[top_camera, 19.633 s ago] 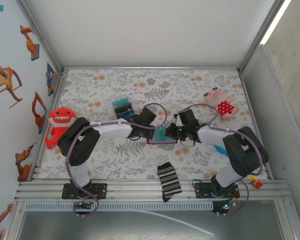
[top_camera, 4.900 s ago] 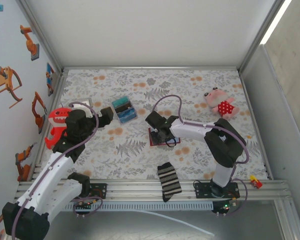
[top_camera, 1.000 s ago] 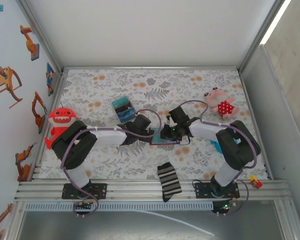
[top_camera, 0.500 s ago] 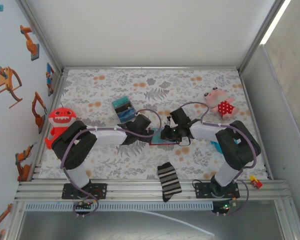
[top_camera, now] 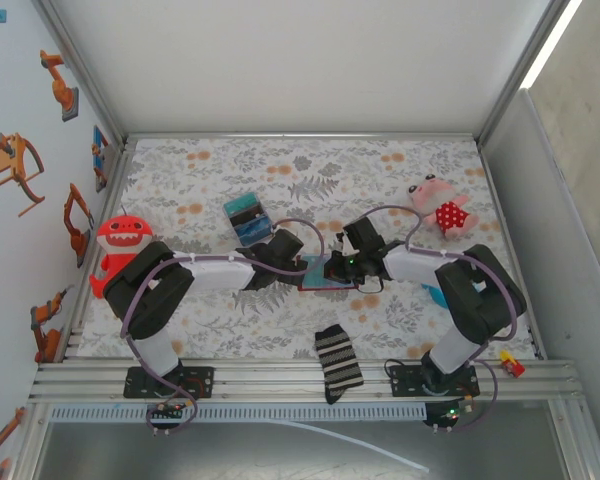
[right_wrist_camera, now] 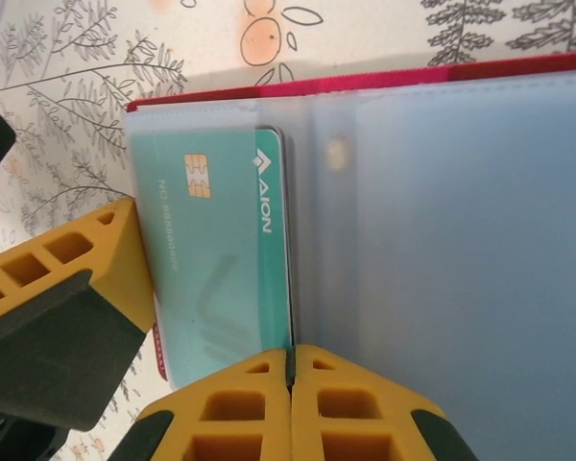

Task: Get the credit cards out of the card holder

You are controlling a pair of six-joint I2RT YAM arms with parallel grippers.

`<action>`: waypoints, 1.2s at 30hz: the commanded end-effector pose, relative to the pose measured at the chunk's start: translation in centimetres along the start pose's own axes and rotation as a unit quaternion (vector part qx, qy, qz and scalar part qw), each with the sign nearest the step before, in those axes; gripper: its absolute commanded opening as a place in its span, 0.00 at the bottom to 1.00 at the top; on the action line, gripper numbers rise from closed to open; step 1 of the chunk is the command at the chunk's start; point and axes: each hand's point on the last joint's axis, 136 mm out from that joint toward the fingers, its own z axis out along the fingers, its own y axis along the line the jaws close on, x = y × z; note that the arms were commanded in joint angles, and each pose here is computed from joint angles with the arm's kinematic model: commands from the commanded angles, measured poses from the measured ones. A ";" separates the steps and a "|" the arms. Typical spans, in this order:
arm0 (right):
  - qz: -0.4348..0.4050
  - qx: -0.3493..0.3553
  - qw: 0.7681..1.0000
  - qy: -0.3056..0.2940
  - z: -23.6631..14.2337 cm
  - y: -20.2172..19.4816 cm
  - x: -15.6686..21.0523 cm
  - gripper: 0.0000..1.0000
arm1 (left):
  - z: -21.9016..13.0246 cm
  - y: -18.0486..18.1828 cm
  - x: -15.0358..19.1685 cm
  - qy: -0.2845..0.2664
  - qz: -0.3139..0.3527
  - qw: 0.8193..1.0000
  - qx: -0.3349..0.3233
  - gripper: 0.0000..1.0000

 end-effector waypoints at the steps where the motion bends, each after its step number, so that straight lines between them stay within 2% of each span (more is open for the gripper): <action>1: -0.006 -0.039 0.999 -0.009 -0.8 1.5 -0.3 0.03 | -0.2 0.2 1.0 0.023 0.020 0.999 -0.011 0.97; 3: -0.008 -0.051 0.999 -0.008 -0.8 1.9 -0.3 0.09 | -0.2 0.2 1.0 0.023 0.021 0.999 -0.011 0.97; 17: 0.027 -0.125 0.992 -0.009 0.7 1.8 -0.4 0.12 | -0.2 0.1 1.1 0.026 0.023 0.999 -0.010 0.97; 22: 0.028 -0.128 0.991 -0.008 0.8 1.7 -0.3 0.08 | -0.3 -0.1 1.0 0.025 0.023 0.999 -0.009 0.97; 26: 0.026 -0.128 0.991 -0.011 0.5 1.7 -0.4 0.00 | -0.3 -0.1 0.9 0.024 0.024 0.999 -0.011 0.97; 36: 0.019 -0.093 0.995 -0.029 -0.6 0.8 -0.9 0.00 | -0.5 0.7 1.0 0.025 0.026 0.999 -0.031 0.97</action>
